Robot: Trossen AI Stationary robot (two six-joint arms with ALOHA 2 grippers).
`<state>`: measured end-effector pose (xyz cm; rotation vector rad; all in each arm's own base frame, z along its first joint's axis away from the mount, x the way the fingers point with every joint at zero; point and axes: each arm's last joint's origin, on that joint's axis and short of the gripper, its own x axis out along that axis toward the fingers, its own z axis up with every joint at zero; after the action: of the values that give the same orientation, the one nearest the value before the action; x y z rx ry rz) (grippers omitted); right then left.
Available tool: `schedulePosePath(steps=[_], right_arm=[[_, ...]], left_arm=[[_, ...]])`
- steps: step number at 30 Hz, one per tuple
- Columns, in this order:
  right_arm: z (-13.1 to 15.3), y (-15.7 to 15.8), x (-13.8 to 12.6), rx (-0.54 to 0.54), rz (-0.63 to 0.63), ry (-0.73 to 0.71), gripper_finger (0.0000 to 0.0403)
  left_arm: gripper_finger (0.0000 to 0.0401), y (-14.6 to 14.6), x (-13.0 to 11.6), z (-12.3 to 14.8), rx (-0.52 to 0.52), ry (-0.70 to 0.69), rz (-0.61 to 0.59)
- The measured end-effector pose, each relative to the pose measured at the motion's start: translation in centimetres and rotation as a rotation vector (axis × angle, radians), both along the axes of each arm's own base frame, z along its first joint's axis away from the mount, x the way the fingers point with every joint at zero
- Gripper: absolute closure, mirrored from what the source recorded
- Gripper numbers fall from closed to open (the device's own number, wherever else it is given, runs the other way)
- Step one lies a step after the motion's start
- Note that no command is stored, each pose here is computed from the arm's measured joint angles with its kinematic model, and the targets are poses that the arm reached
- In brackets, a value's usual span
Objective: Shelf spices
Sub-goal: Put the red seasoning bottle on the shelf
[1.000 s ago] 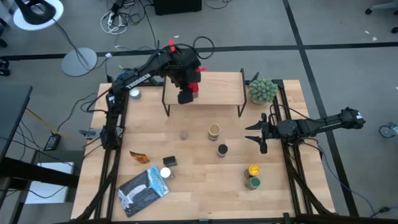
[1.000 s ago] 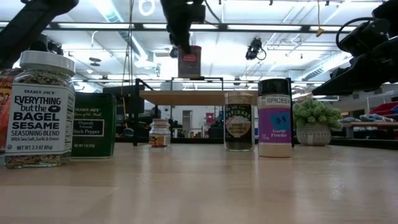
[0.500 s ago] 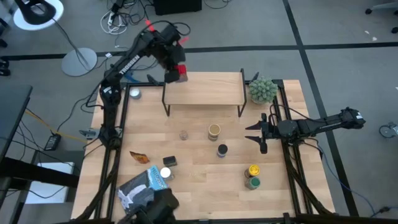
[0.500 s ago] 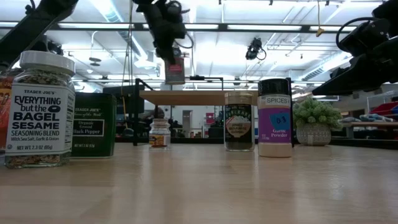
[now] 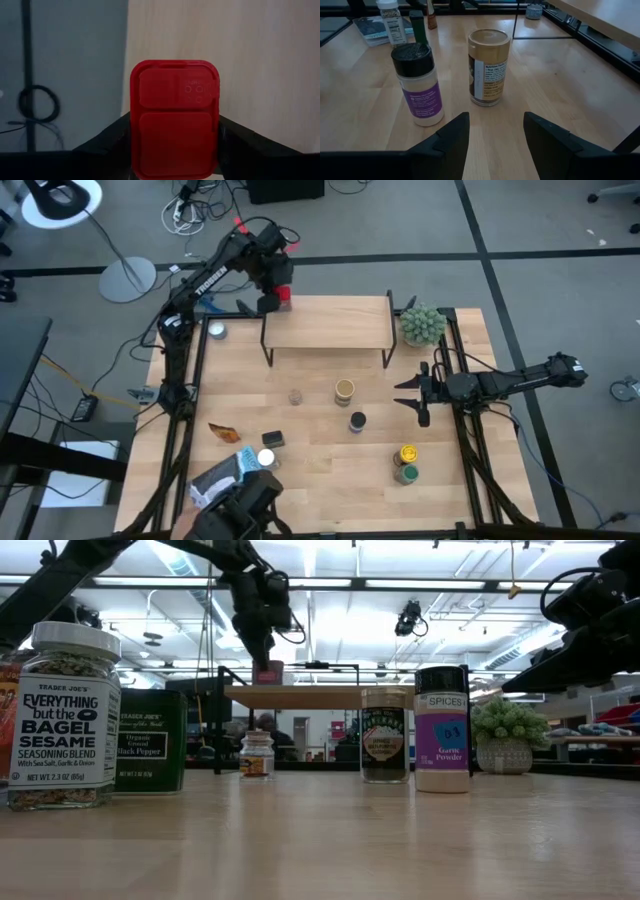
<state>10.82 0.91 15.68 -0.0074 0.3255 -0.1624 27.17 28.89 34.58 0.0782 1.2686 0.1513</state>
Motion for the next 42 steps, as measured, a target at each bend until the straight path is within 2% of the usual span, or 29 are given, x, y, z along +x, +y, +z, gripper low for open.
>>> schedulePosePath(steps=[22,26,42], right_arm=[[0.0,0.0,0.0,0.000,0.000,-0.004,0.0215],[0.0,0.0,0.0,0.000,0.000,-0.004,0.0215],[0.0,0.0,0.0,0.000,0.000,-0.004,0.0215]], left_arm=[[0.0171,-0.4,0.9,0.2,0.012,-0.032,-0.041],[0.0171,-0.5,1.0,0.2,0.010,-0.029,-0.002],[0.0171,-0.4,1.1,0.2,0.007,-0.035,0.031]])
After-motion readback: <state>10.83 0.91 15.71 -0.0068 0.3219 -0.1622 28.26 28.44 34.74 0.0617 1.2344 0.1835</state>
